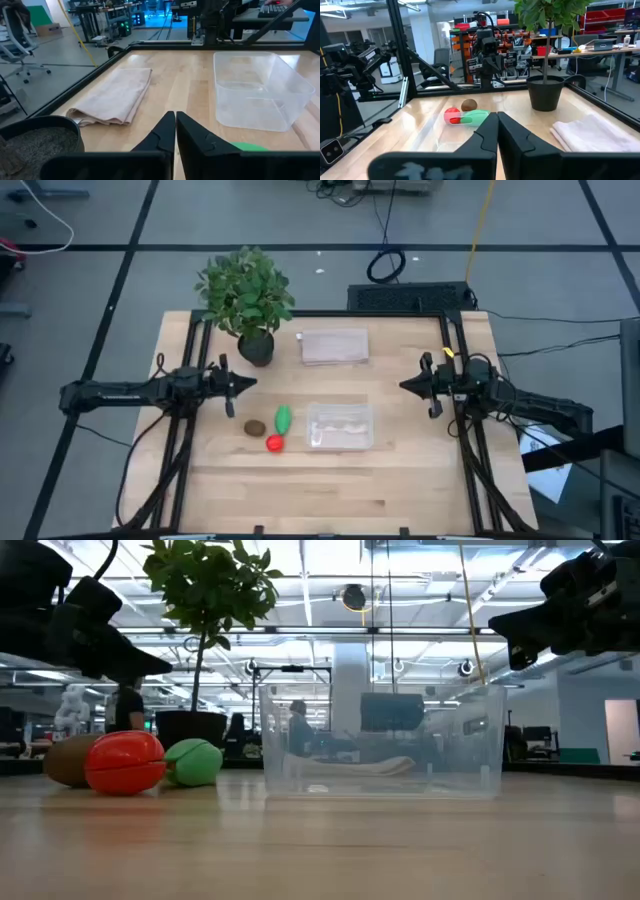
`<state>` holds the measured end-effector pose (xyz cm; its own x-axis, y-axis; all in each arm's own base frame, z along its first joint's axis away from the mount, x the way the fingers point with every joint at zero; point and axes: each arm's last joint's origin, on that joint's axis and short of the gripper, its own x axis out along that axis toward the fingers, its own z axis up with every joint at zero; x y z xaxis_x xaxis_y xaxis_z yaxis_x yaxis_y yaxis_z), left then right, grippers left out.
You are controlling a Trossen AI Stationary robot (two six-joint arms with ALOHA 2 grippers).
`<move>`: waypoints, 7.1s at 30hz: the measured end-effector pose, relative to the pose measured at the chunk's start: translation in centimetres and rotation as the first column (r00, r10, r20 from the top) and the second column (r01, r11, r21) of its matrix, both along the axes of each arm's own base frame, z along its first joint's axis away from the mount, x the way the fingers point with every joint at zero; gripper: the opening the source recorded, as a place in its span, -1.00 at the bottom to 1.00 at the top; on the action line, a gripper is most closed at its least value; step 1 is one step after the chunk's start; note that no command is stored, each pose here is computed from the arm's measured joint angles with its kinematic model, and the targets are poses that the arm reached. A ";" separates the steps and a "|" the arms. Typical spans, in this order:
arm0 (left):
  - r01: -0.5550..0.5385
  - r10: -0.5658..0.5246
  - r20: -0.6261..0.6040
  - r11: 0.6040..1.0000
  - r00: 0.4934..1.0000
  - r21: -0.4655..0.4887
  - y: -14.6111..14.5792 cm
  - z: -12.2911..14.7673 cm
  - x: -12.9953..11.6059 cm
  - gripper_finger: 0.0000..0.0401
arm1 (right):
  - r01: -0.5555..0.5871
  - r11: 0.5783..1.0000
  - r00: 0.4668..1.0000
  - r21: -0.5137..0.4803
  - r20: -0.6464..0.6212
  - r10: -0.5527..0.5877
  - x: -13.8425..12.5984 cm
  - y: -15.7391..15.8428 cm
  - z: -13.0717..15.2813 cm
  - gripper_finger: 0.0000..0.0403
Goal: Pick and placing Produce into tupperware
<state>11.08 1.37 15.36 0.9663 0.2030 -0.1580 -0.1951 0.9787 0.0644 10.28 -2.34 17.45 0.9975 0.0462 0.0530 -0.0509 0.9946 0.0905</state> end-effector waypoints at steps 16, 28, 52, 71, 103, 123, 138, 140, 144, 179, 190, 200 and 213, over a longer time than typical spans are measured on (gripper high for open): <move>0.000 0.000 0.000 1.000 1.000 0.000 0.0 0.0 0.0 -0.89 | 0.001 1.000 1.000 0.000 0.000 -0.001 0.0 0.0 0.0 -1.00; 0.000 0.000 0.000 1.000 1.000 0.000 0.0 0.0 0.0 -0.89 | 0.001 1.000 1.000 0.000 0.000 -0.001 0.0 0.0 0.0 -1.00; 0.000 0.000 0.000 1.000 1.000 0.000 0.0 0.0 0.0 -0.89 | 0.001 1.000 1.000 0.000 0.000 -0.001 0.0 0.0 0.0 -1.00; 0.000 0.000 0.000 1.000 1.000 0.000 0.0 0.0 0.0 -0.89 | 0.000 1.000 1.000 0.000 0.000 0.000 0.0 0.0 0.0 -1.00; 0.000 0.000 0.000 1.000 1.000 0.000 0.0 0.0 0.0 -0.89 | 0.000 1.000 1.000 0.000 0.000 0.000 0.0 0.0 0.0 -1.00; 0.000 0.000 0.000 1.000 1.000 0.000 0.0 0.0 0.0 -0.89 | 0.001 1.000 1.000 0.000 0.000 -0.001 0.0 0.0 0.0 -1.00; 0.000 0.000 0.000 1.000 1.000 0.000 0.0 0.0 0.0 -0.89 | 0.000 1.000 1.000 0.000 0.000 0.000 0.0 0.0 0.0 -1.00; 0.000 0.000 0.000 1.000 1.000 0.000 0.0 0.0 0.0 -0.89 | 0.000 1.000 1.000 0.000 0.000 0.000 0.0 0.0 0.0 -1.00; 0.000 0.000 0.000 1.000 1.000 0.000 0.0 0.0 0.0 -0.89 | 0.000 1.000 1.000 0.000 0.000 0.000 0.0 0.0 0.0 -1.00; 0.029 -0.024 0.154 0.999 0.988 -0.032 -0.1 1.4 0.1 -0.89 | 0.000 1.000 0.999 -0.015 0.048 0.000 0.0 0.0 0.5 -1.00; 0.097 -0.098 0.280 0.995 0.955 0.019 -0.3 2.7 0.1 -0.89 | 0.003 0.999 0.998 -0.042 0.065 0.000 -0.1 0.0 0.6 -1.00; 0.203 -0.210 0.316 0.978 0.925 0.055 -0.6 4.0 0.0 -0.89 | 0.004 0.999 0.998 -0.047 0.065 -0.001 -0.1 0.0 0.6 -1.00; 0.200 -0.238 0.415 0.971 0.878 0.135 -0.7 10.3 -0.9 -0.78 | 0.004 0.999 0.998 -0.047 0.064 -0.001 -0.1 0.0 0.6 -0.98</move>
<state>10.19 0.62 25.70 0.9577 -0.0276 0.2864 -0.0039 0.9941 0.1088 10.23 -2.32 18.09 0.9922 0.0476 0.1150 -0.0526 0.9978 0.0403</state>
